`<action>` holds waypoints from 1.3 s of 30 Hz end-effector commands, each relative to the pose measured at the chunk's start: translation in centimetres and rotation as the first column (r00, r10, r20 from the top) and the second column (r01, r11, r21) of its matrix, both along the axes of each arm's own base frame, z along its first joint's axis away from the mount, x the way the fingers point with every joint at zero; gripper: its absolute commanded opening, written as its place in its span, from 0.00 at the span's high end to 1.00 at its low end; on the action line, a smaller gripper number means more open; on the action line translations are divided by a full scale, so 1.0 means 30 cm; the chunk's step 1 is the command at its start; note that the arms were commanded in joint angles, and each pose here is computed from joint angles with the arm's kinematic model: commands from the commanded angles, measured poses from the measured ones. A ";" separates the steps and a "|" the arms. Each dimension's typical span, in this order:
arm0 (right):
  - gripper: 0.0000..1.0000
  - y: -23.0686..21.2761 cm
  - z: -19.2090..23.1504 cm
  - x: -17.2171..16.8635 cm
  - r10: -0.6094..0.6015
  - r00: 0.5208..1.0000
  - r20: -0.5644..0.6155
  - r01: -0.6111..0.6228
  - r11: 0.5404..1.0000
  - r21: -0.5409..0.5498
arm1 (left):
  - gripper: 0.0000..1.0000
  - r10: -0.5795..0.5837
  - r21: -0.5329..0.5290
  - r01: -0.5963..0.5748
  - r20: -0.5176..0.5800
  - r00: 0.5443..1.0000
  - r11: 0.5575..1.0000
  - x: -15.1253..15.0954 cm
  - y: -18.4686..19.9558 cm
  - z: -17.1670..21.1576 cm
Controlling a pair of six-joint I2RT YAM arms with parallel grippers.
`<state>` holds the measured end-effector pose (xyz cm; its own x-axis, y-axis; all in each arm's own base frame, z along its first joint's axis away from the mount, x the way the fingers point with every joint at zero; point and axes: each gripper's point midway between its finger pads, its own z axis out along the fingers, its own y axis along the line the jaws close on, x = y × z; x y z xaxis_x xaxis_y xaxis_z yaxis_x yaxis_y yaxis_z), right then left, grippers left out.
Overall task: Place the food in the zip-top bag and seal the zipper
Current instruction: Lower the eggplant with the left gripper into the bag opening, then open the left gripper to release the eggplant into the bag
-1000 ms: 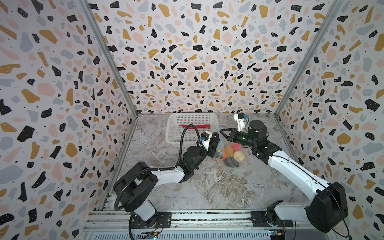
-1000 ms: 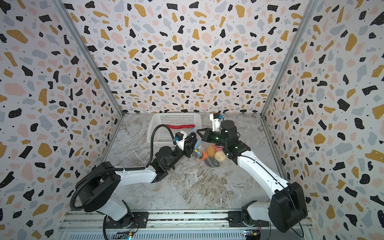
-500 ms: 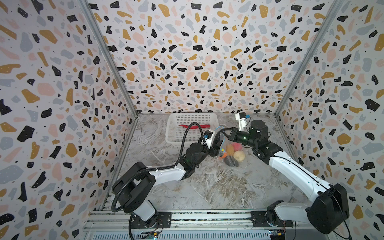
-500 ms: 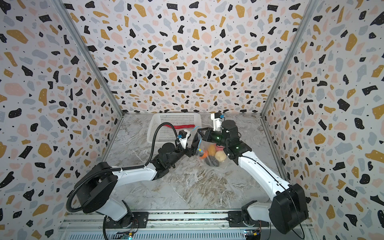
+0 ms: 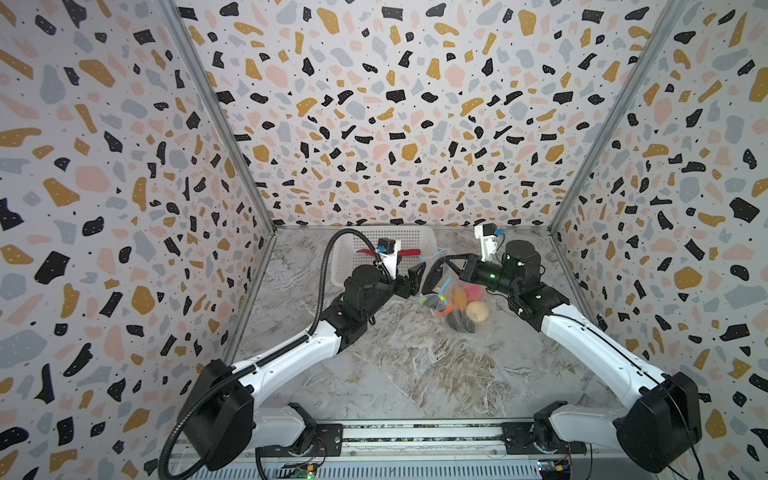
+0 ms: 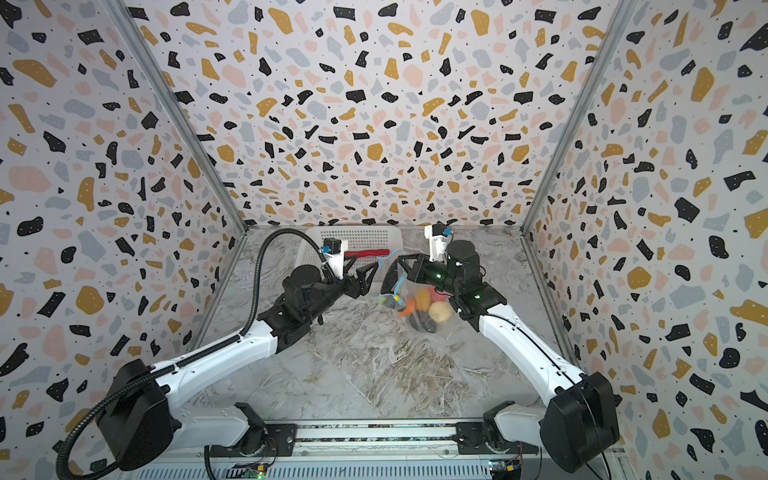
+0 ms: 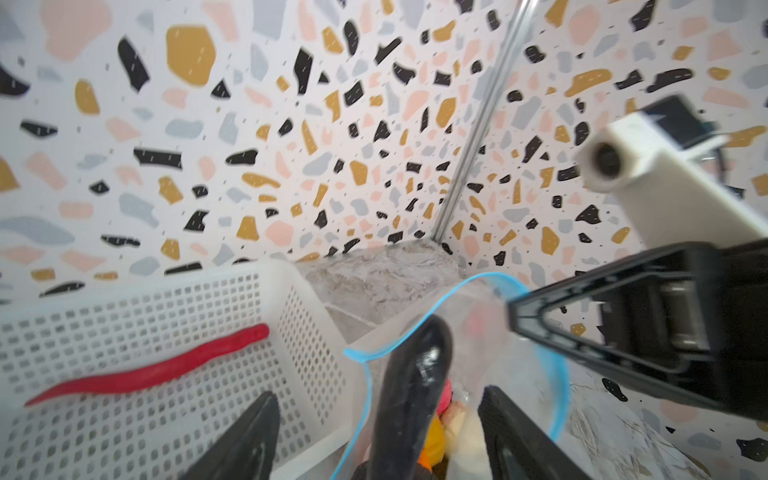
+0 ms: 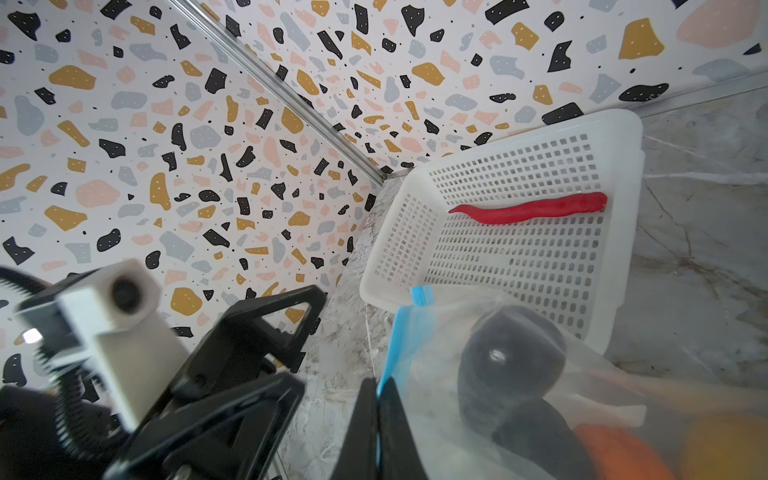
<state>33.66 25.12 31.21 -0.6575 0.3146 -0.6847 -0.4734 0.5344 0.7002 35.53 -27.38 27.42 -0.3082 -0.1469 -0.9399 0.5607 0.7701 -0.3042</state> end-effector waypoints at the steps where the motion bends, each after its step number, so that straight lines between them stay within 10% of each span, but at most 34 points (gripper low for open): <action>1: 1.00 -0.016 0.099 -0.021 0.008 0.995 0.100 -0.011 0.999 0.030 | 0.24 -0.127 -0.065 0.114 -0.240 0.962 0.991 -0.020 -0.064 -0.158; 6: 1.00 -0.026 0.103 -0.020 0.005 0.995 0.104 -0.008 1.000 0.027 | 0.35 -0.174 -0.074 0.159 -0.309 0.935 0.984 -0.011 -0.090 -0.213; 18: 1.00 -0.027 0.077 -0.017 0.010 0.996 0.089 -0.011 1.000 0.012 | 1.00 -0.175 -0.093 0.152 -0.329 0.928 0.984 -0.011 -0.087 -0.185; 39: 1.00 -0.227 0.191 -0.025 -0.162 0.975 0.151 0.182 0.975 -0.128 | 1.00 -0.290 -0.261 0.211 -0.313 0.904 0.942 -0.080 -0.346 0.221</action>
<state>33.54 19.17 34.83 -0.5380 0.3093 -0.7842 -0.4402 0.6903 0.5743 33.28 -36.23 32.27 -0.6695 -0.1775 -0.7213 0.5465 0.5400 -0.6401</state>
